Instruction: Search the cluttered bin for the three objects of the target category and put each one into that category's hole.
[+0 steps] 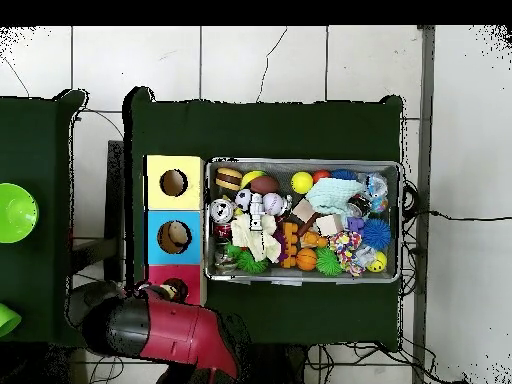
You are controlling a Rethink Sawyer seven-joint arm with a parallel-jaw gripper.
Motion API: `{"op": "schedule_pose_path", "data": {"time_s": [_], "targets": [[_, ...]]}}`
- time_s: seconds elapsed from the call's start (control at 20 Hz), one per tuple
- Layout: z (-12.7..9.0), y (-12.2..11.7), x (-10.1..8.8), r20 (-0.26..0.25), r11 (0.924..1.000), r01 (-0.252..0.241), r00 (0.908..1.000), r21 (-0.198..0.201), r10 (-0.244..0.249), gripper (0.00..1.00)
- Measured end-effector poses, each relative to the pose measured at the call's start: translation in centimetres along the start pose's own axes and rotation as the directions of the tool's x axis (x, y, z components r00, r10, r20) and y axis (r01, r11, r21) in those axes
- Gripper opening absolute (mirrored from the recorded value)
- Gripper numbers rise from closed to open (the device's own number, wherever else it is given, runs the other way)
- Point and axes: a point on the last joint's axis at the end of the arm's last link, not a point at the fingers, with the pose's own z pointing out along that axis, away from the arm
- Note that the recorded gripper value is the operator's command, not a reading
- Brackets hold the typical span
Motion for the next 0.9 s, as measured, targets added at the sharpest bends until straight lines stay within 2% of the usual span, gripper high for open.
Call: {"op": "schedule_pose_path", "data": {"time_s": [0.2, 0.45, 0.6, 0.9], "targets": [[-0.9, 0.6, -1.7, 0.037, 0.9999, 0.010, 0.9993, -0.013, -0.009, 0.00], [-0.4, -0.2, -2.4, 0.038, 0.9999, 0.011, 0.9992, 0.001, -0.011, 0.00], [0.4, -1.1, -2.8, 0.032, 0.9999, -0.004, 0.9995, 0.009, 0.004, 0.00], [4.3, -3.0, -3.3, 0.051, 0.9989, -0.032, 0.9982, 0.033, 0.030, 0.00]]}}
